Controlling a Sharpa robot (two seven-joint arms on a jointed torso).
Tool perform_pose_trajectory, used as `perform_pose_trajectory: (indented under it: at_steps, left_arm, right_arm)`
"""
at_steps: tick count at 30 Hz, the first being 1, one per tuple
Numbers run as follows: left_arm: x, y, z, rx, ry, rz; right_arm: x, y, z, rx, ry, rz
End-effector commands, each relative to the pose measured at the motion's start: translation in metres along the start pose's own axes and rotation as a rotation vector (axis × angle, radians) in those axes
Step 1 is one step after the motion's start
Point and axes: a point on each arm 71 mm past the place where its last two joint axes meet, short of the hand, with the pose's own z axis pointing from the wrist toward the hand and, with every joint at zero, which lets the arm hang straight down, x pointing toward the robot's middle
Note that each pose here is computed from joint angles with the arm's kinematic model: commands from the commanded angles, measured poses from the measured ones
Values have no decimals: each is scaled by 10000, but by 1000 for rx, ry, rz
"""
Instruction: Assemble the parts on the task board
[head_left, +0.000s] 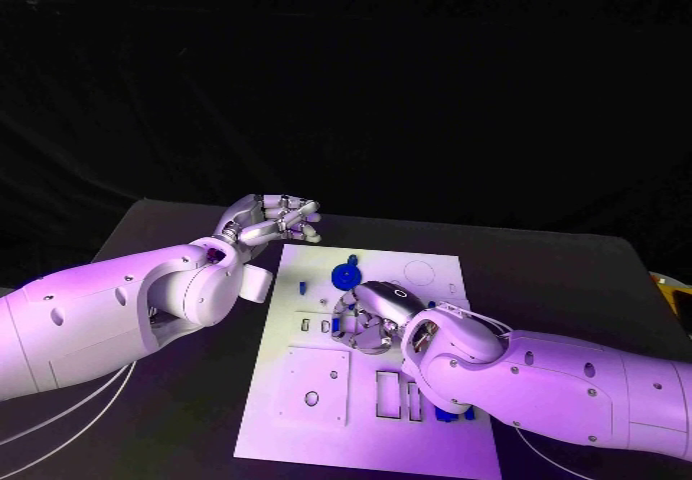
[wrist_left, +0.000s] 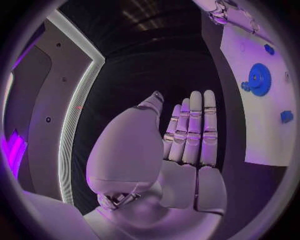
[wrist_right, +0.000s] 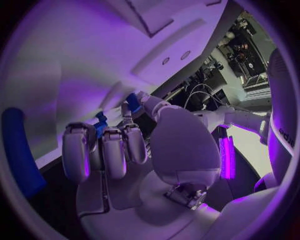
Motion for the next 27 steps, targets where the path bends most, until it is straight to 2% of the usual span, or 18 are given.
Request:
perform_pose_trajectory:
  at_steps: [1,16,21,27]
  left_arm:
    - [20,-7,2,5,18,-10]
    - [12,-6,0,3,18,-10]
    - [2,4,3,-7,20,0]
    - [6,51,4,-55,69,79]
  right_arm:
    - [26,-2,-1,6,21,-15]
    - [-5,21,-12,-18,-21,1]
    - [-48,34,-57,-35,-64,16]
    - [-211,5,-208,-73,-138,58]
